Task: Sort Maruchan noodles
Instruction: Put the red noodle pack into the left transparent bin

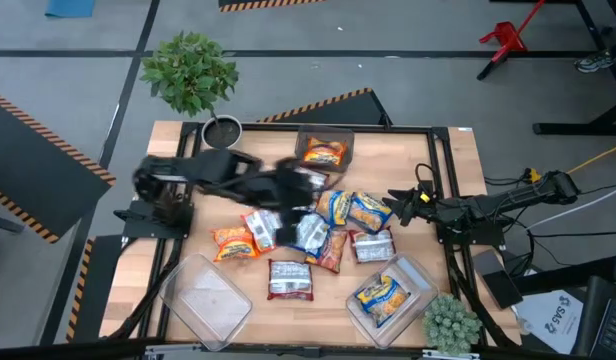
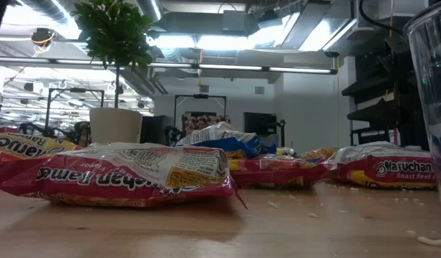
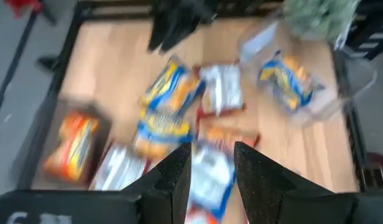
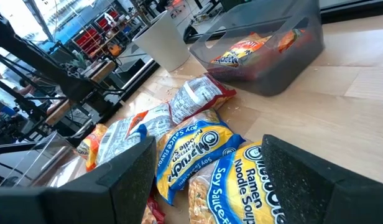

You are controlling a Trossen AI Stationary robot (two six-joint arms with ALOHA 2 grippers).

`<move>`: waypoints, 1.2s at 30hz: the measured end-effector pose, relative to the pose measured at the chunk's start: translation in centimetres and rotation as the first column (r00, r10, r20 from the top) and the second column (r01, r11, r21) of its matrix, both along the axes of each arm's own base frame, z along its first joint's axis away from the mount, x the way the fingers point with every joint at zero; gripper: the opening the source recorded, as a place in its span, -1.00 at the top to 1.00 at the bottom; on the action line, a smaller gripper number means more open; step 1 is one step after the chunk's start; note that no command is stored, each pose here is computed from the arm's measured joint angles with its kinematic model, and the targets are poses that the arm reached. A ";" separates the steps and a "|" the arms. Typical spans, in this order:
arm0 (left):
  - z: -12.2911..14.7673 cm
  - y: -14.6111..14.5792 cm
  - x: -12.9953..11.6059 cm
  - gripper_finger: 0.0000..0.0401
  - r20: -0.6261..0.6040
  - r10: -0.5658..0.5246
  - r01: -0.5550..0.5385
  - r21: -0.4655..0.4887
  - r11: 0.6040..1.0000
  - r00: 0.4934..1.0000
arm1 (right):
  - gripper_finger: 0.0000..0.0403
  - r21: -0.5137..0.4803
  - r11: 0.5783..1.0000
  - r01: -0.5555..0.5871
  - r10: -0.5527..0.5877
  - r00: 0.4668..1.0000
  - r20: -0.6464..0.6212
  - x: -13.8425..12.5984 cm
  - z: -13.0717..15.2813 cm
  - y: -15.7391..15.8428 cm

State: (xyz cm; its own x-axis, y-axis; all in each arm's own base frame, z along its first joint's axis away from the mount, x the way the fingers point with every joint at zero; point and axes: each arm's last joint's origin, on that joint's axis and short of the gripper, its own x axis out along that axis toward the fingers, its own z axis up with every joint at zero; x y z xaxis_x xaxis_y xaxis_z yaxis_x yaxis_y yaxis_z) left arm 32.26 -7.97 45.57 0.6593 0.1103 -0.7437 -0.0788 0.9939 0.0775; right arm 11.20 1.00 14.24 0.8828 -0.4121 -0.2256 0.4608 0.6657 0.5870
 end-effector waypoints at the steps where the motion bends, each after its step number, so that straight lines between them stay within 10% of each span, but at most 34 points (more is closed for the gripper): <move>1: -0.3 -0.9 -0.9 0.43 -0.048 0.005 -0.005 0.007 1.000 0.999 | -0.39 0.000 1.000 0.000 0.000 1.000 0.000 0.0 0.0 0.0; 13: -16.1 -11.7 -0.4 0.42 -0.219 -0.005 0.008 0.010 1.000 0.976 | -0.39 0.000 1.000 -0.001 0.001 1.000 0.000 0.0 0.0 0.0; 19: -22.1 -12.1 0.3 0.42 -0.206 -0.045 0.004 -0.194 0.981 0.978 | -0.39 0.000 1.000 -0.001 0.001 1.000 0.000 0.0 0.0 0.0; 36: -25.8 -12.6 0.2 0.06 -0.106 -0.292 0.251 -0.292 0.923 0.950 | -0.39 0.000 1.000 -0.002 0.002 1.000 0.000 0.0 0.0 0.0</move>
